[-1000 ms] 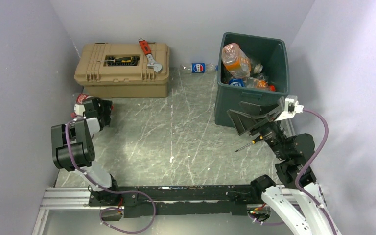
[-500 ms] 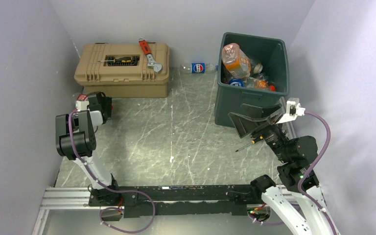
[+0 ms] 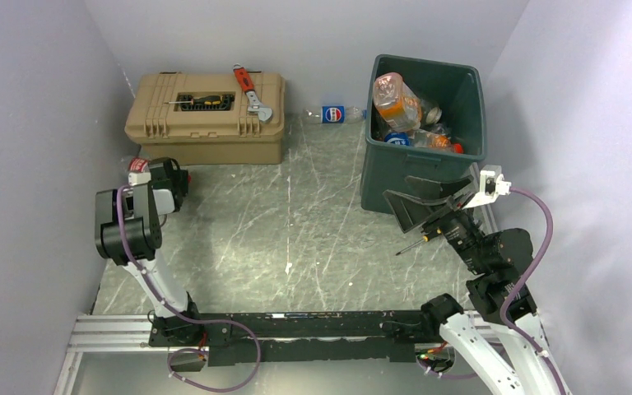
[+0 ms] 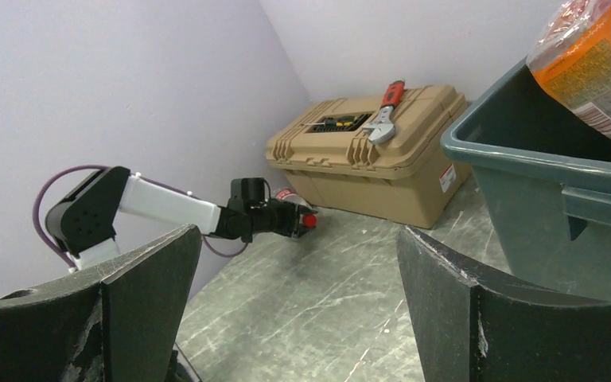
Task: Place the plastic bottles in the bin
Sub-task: Pick up the plastic bottle at the center of the board, then place the plastic bottle in the trash bin.
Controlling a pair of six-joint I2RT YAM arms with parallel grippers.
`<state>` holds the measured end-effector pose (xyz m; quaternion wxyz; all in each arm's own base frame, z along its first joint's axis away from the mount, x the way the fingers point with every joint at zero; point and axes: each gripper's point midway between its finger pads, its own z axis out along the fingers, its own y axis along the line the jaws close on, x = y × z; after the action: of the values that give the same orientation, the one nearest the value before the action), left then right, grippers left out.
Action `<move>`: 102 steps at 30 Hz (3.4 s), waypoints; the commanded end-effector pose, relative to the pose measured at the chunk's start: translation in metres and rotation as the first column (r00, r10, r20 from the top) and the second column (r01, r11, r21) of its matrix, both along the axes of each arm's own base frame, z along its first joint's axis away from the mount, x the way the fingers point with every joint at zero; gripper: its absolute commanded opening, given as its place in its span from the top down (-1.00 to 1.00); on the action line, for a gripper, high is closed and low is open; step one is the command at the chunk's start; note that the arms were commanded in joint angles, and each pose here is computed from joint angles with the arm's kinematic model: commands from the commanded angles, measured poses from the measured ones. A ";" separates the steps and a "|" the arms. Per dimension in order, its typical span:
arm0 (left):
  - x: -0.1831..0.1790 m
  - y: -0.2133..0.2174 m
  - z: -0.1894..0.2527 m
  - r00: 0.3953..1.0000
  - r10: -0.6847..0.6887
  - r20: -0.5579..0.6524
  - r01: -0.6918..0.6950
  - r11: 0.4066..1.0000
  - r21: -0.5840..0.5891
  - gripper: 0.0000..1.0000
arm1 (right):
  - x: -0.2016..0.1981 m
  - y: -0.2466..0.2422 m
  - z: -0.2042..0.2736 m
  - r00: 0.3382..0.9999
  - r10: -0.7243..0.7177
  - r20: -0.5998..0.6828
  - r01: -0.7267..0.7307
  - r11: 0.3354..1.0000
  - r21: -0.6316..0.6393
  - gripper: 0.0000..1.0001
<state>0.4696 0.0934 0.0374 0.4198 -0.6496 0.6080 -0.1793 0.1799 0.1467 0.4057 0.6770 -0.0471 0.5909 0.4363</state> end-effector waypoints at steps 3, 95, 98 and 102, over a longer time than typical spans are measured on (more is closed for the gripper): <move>-0.046 -0.003 -0.003 0.997 -0.002 -0.073 0.001 1.000 -0.014 1.00 | -0.007 -0.002 0.015 0.999 0.008 0.038 -0.009 1.000 0.025 -0.95; -0.171 -0.264 0.291 0.308 -0.940 -0.146 0.584 0.065 0.809 -0.89 | 0.261 -0.144 0.067 0.481 -0.870 0.106 0.796 0.384 -0.468 0.10; -0.143 -0.278 0.285 0.312 -0.936 -0.161 0.649 0.086 0.756 -0.86 | 0.271 -0.148 0.047 0.482 -0.876 0.034 0.784 0.413 -0.464 -0.53; -0.111 -0.299 0.292 0.323 -0.938 -0.127 0.705 0.149 0.693 -0.85 | 0.272 -0.151 0.046 0.460 -0.888 0.006 0.786 0.403 -0.469 -0.99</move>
<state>0.3362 -0.1913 0.3067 0.5390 0.0740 0.8029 -0.2436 0.4678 -0.0040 0.4001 0.6541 0.1314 0.7316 -0.1402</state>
